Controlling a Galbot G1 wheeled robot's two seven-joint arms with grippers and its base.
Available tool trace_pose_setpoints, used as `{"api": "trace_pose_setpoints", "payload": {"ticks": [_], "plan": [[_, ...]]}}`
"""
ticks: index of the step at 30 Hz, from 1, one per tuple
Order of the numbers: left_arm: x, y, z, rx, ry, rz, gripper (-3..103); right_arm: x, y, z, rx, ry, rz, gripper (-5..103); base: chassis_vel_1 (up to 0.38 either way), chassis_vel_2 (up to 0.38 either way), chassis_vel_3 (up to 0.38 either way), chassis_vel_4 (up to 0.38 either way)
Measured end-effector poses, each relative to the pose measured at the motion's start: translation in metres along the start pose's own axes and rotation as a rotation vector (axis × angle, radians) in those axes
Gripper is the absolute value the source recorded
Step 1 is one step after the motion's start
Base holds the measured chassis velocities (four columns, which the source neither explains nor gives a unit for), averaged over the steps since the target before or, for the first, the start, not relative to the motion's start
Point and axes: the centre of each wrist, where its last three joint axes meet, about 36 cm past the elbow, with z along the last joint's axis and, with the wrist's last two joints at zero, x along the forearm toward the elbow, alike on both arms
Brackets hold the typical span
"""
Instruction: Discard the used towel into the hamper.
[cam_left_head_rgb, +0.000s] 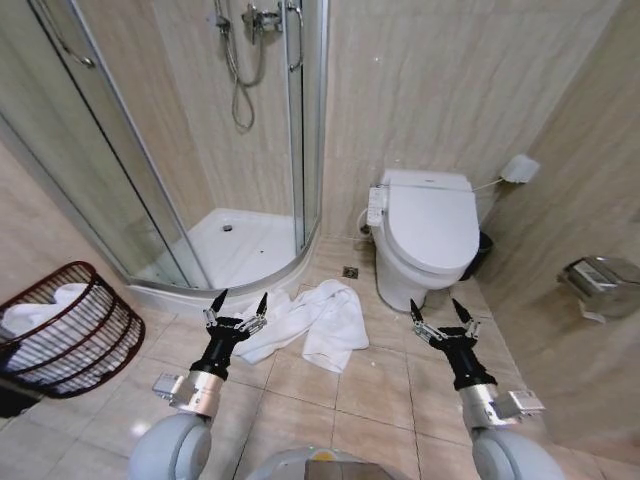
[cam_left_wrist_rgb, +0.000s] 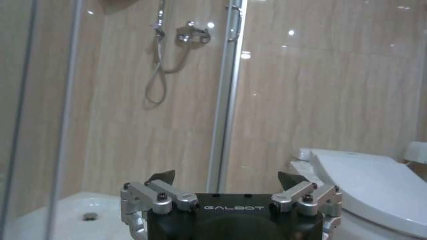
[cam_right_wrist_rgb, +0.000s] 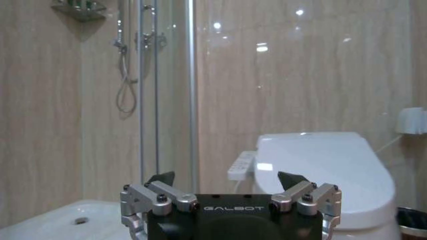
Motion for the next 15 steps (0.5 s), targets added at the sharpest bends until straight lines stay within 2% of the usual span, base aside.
{"api": "trace_pose_setpoints", "payload": {"ticks": [15], "plan": [[0.0,0.0,0.0,0.0,0.0,0.0,100,0.0,0.0,0.0,0.0,0.0,0.0,100,0.023,0.025,0.023,0.025]]}}
